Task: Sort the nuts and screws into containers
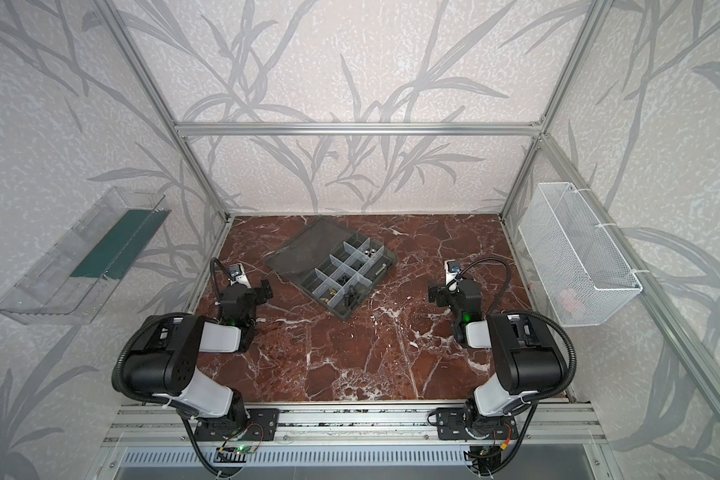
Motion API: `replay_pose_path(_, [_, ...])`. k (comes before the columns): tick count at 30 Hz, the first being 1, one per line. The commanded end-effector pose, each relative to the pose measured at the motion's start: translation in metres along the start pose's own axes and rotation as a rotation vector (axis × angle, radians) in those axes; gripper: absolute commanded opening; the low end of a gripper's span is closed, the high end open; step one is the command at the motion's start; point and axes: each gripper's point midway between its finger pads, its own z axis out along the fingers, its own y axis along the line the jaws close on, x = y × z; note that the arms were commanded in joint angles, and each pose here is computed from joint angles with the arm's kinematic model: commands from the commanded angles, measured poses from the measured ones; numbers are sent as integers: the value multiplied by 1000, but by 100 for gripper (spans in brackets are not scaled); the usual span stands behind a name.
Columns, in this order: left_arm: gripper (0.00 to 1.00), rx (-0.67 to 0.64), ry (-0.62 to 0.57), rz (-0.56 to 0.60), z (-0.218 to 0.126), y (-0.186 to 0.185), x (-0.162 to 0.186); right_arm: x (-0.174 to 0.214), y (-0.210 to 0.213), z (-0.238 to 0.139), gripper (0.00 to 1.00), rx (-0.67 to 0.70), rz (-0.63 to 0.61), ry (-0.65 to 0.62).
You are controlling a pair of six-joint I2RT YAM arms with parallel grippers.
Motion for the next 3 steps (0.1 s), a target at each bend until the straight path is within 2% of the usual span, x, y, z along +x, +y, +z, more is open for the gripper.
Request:
replay_pose_path(1, [99, -3, -19, 4, 2, -1, -8, -10, 1, 1, 99, -4, -11, -38])
replay_pose_path(3, [100, -2, -19, 4, 2, -1, -8, -10, 1, 1, 99, -3, -11, -37])
